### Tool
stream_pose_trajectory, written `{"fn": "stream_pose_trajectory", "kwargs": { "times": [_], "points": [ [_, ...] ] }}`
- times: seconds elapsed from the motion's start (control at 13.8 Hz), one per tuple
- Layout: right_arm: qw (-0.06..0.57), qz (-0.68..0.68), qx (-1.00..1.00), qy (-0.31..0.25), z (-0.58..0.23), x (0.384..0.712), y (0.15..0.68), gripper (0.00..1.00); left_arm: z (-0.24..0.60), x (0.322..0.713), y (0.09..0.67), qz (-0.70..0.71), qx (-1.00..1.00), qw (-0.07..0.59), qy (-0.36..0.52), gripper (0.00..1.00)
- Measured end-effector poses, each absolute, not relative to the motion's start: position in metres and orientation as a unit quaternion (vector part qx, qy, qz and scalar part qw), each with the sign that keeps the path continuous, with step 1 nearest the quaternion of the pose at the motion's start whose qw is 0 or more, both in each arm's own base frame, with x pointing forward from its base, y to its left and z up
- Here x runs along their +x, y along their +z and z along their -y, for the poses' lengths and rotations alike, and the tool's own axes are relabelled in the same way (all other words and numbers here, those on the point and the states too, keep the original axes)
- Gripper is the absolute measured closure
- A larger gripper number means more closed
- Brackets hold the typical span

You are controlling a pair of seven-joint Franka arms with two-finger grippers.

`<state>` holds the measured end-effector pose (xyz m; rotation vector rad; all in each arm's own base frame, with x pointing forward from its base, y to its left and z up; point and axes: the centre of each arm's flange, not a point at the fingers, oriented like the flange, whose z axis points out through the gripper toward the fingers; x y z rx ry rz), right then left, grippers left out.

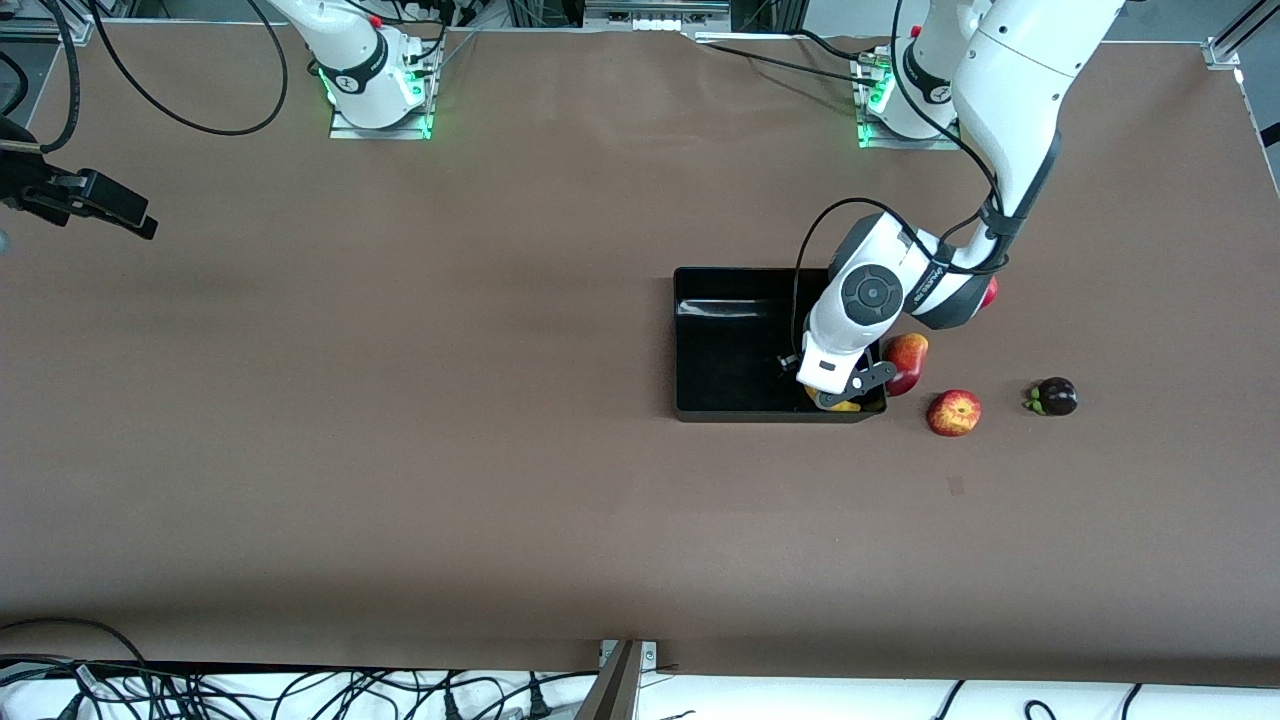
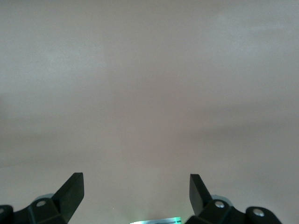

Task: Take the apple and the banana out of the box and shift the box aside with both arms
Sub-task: 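Close the left gripper on the banana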

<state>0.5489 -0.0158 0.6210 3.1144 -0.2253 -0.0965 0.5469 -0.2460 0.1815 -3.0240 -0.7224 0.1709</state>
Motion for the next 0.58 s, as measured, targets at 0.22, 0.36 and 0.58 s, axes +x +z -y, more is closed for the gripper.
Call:
{"fn": "stream_pose_trajectory", "kwargs": {
  "times": [0.22,0.36,0.58],
  "points": [
    [0.009,0.072,0.997,-0.038,0.0159,0.5474,0.6199,0.0,0.2468,0.5471,0.182,0.232,-0.971,0.013,0.054,0.56],
    [0.009,0.072,0.997,-0.039,0.016,0.547,0.6197,0.0,0.247,0.547,0.182,0.231,-0.971,0.013,0.054,0.66],
    [0.009,0.072,0.997,-0.039,0.0159,0.547,0.6196,0.0,0.2467,0.5469,0.1832,0.231,-0.971,0.019,0.059,0.66]
  ]
}}
